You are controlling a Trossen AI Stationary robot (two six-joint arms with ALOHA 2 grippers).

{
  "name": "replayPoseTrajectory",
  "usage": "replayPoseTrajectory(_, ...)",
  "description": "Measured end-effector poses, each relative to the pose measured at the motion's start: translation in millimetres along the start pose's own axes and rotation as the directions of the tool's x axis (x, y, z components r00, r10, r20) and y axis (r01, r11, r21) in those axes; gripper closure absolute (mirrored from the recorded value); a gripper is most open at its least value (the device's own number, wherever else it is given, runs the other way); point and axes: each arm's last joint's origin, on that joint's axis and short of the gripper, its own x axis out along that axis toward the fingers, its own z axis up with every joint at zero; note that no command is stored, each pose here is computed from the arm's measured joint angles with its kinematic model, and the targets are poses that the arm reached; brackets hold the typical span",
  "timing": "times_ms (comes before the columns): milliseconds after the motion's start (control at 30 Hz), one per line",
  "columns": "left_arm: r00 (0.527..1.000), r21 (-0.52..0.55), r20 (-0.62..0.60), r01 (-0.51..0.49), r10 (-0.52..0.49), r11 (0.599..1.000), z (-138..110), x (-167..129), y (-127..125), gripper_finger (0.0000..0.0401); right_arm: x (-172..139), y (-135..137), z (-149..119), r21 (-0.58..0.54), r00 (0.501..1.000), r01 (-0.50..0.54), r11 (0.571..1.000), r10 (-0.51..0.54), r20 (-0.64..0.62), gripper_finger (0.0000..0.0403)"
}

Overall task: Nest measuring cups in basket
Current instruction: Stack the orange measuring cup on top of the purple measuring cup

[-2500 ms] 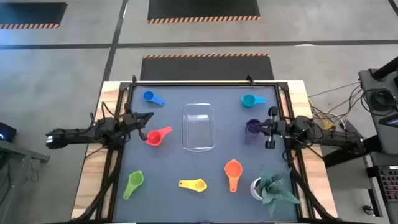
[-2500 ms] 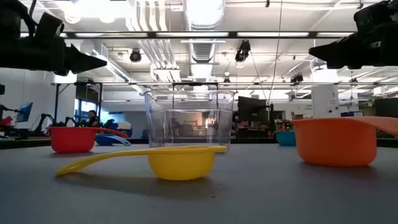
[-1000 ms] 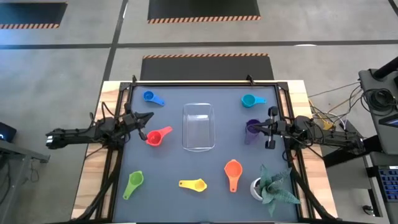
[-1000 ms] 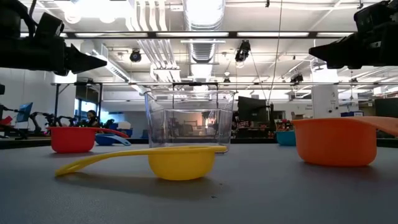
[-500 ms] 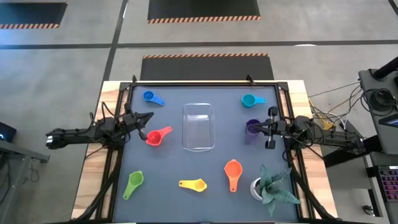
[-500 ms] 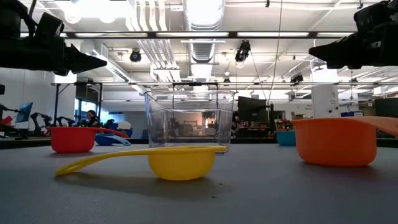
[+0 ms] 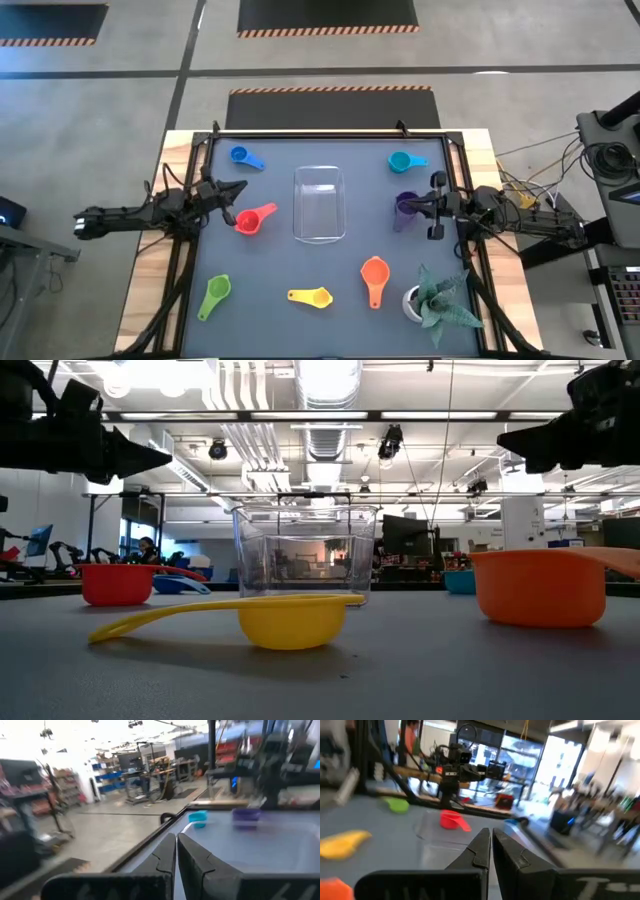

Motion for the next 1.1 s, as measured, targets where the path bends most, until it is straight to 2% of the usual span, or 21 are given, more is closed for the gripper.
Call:
replayPoseTrajectory(100, 0.999, -0.201, 0.027, 0.035, -0.030, 0.979, 2, 0, -1, 0.0401, 0, 0, 2, 0.163, 1.000, 0.003, 0.987, -0.006, 0.017, 0.0394)
replayPoseTrajectory(200, 0.997, -0.273, 0.079, 0.047, -0.026, 0.961, 8, 0, 0, 0.0401, 0, -1, 5, 0.233, 0.999, 0.003, 0.972, -0.011, 0.032, 0.0394)
replayPoseTrajectory(433, 0.966, -0.363, 0.258, 0.091, 0.006, 0.927, 26, -3, 3, 0.0401, -3, -4, 25, 0.247, 0.985, -0.013, 0.969, -0.031, 0.172, 0.0394)
replayPoseTrajectory(600, 0.922, -0.484, 0.386, 0.163, 0.042, 0.860, 39, -8, 7, 0.0401, -5, -5, 36, 0.205, 0.977, -0.007, 0.979, -0.036, 0.208, 0.0394)
replayPoseTrajectory(767, 0.911, -0.495, 0.409, 0.177, 0.048, 0.851, 41, -9, 8, 0.0401, -9, -8, 52, 0.148, 0.965, 0.006, 0.989, -0.044, 0.257, 0.0394)
replayPoseTrajectory(867, 0.903, -0.472, 0.430, 0.214, 0.011, 0.855, 43, -10, 7, 0.0401, -12, -9, 62, 0.117, 0.957, 0.015, 0.993, -0.048, 0.286, 0.0394)
replayPoseTrajectory(1000, 0.856, -0.419, 0.513, 0.319, -0.069, 0.850, 49, -13, 6, 0.0401, -13, -10, 71, 0.083, 0.951, 0.027, 0.996, -0.051, 0.304, 0.0394)
replayPoseTrajectory(1100, 0.831, -0.408, 0.552, 0.343, -0.070, 0.846, 53, -14, 6, 0.0401, -12, -11, 72, 0.059, 0.955, 0.035, 0.998, -0.051, 0.294, 0.0394)
